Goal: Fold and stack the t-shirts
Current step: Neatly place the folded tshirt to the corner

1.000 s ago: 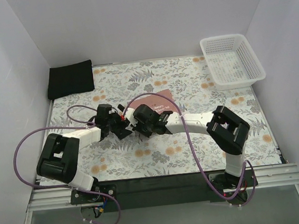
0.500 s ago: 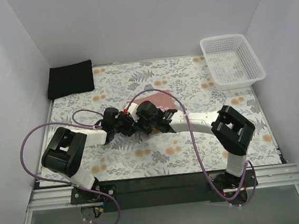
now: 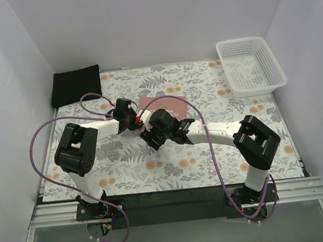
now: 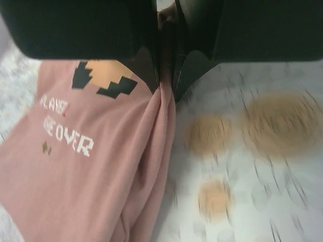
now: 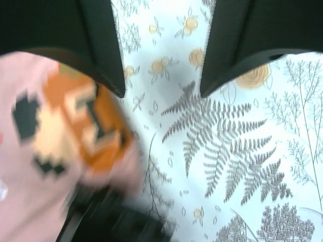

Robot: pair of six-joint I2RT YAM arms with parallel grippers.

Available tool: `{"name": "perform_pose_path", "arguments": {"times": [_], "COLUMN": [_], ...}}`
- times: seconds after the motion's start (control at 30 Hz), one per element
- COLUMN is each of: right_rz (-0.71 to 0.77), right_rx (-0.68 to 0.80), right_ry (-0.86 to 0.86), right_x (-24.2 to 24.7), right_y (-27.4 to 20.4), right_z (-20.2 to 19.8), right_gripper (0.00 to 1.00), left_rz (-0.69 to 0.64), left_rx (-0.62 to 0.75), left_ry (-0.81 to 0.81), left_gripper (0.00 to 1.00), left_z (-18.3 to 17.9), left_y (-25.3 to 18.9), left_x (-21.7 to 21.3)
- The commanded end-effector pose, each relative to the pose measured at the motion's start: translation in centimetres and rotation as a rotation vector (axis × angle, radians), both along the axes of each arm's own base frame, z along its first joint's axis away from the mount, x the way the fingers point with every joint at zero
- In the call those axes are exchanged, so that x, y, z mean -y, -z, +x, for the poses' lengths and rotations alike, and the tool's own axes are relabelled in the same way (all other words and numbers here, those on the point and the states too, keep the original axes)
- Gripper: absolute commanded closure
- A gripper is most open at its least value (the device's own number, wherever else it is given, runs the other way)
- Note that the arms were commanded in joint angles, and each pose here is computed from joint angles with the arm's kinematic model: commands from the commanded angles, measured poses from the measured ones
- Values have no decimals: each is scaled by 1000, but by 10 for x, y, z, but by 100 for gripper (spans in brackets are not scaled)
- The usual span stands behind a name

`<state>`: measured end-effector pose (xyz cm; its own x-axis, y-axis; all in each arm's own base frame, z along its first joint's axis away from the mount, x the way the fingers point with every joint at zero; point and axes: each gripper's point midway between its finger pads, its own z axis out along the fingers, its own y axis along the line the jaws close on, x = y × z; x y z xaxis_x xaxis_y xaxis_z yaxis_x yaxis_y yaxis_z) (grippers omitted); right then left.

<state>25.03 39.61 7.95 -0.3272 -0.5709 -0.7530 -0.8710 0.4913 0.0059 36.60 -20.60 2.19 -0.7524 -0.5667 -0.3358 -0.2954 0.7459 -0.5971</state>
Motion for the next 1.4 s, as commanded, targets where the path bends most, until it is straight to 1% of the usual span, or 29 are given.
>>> {"name": "perform_pose_path", "arguments": {"times": [0.0, 0.03, 0.07, 0.1, 0.13, 0.17, 0.23, 0.27, 0.3, 0.33, 0.4, 0.43, 0.5, 0.53, 0.57, 0.67, 0.77, 0.83, 1.0, 1.03, 1.1, 1.13, 1.23, 1.37], "right_rz": [37, 32, 28, 14, 6, 10, -18, -14, -28, -38, -37, -44, -40, -46, -59, -90, -119, -146, -187, -195, -204, -209, -218, -226], "right_rx": [39, 37, 37, 28, 26, 34, 1, 9, -2, -13, -20, -29, -44, -55, -83, -133, -178, -209, -235, -237, -234, -234, -231, -236], "right_ry": [38, 50, 65, 71, 75, 82, 98, 110, 115, 124, 128, 135, 142, 145, 147, 150, 155, 157, 162, 165, 167, 173, 183, 192], "right_x": [13, 19, 27, 34, 39, 45, 58, 64, 71, 77, 86, 91, 96, 98, 101, 104, 106, 110, 111, 113, 112, 113, 115, 118], "right_y": [-27, -28, -30, -28, -27, -34, -26, -31, -26, -23, -24, -22, -22, -19, -14, -5, 4, 10, 14, 14, 13, 13, 12, 13], "right_z": [-3, -4, -5, -9, -11, -13, -22, -23, -28, -31, -38, -40, -43, -44, -49, -55, -60, -64, -64, -63, -61, -61, -58, -58], "right_gripper": [31, 28, 26, 24, 23, 23, 22, 22, 22, 21, 21, 21, 20, 18, 17, 13, 11, 11, 11, 10, 10, 10, 10, 10], "left_rz": [356, 394, 464, 480, 505, 543, 619, 660, 729, 758, 844, 886, 934, 977, 993, 1063, 1065, 1072, 1062, 1068, 1073, 1082, 1072, 1068], "left_rx": [49, 49, 36, 74, 77, 102, 152, 165, 182, 211, 235, 244, 267, 266, 299, 325, 350, 350, 419, 415, 427, 412, 404, 409], "left_ry": [-14, -23, 28, 23, 10, 30, 8, 7, 37, 21, 65, 58, 62, 78, 70, 78, 34, 7, -54, -66, -72, -119, -149, -180], "left_gripper": [100, 100, 100, 100, 100, 100, 100, 100, 100, 100, 100, 100, 100, 100, 100, 100, 100, 100, 100, 100, 100, 100, 100, 100], "left_z": [44, 53, 56, 75, 84, 94, 124, 133, 143, 164, 183, 199, 217, 223, 238, 259, 274, 278, 289, 289, 290, 287, 281, 274], "left_y": [-1, -2, 5, -10, -11, -18, -34, -39, -43, -54, -60, -61, -69, -68, -75, -81, -93, -100, -143, -147, -154, -160, -171, -183], "left_x": [-61, -75, -87, -92, -109, -118, -141, -150, -160, -170, -181, -188, -194, -200, -201, -211, -227, -240, -263, -273, -276, -306, -329, -349]}}
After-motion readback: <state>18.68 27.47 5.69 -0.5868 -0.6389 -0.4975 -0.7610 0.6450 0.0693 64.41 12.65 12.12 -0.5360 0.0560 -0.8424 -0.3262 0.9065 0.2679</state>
